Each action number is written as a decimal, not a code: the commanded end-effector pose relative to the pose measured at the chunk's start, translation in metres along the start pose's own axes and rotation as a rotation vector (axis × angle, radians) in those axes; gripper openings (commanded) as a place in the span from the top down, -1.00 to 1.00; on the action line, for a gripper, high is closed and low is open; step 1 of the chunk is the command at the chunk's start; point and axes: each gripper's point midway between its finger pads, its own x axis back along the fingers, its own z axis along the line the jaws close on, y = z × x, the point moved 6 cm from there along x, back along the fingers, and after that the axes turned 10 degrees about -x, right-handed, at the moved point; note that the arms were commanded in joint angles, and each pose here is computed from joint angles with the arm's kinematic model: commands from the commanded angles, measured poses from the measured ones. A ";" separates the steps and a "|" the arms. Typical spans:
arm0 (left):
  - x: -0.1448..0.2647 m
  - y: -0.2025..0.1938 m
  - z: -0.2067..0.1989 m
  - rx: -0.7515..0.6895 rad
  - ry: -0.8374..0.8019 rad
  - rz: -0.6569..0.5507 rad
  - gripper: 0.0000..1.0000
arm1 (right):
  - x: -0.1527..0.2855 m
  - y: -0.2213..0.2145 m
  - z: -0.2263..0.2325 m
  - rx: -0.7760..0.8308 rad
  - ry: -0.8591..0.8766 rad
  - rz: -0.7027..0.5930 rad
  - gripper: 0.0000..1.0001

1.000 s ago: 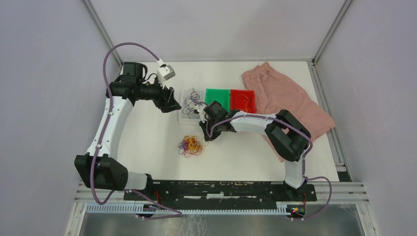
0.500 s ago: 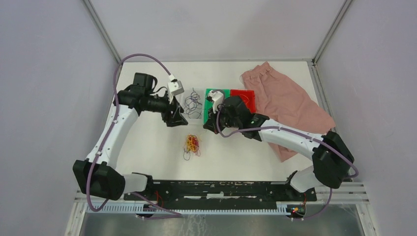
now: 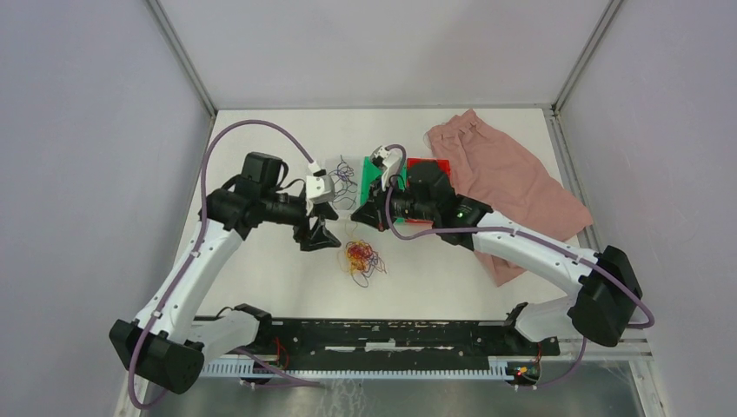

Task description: Untangle the cables

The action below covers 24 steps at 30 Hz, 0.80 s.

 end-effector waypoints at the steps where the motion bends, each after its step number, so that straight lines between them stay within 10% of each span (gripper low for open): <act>1: -0.009 0.008 -0.006 0.000 0.041 -0.074 -0.49 | 0.015 0.028 0.032 0.037 0.042 -0.074 0.99; 12: -0.021 0.015 -0.008 0.162 0.053 -0.146 -0.46 | 0.024 0.017 0.040 0.160 -0.219 -0.037 0.99; 19: -0.024 -0.001 -0.005 0.123 0.078 -0.077 0.41 | 0.037 0.014 0.047 0.115 -0.228 -0.058 0.99; 24: -0.027 0.002 0.000 0.124 0.086 -0.101 0.47 | 0.038 0.006 0.053 0.066 -0.172 -0.029 0.99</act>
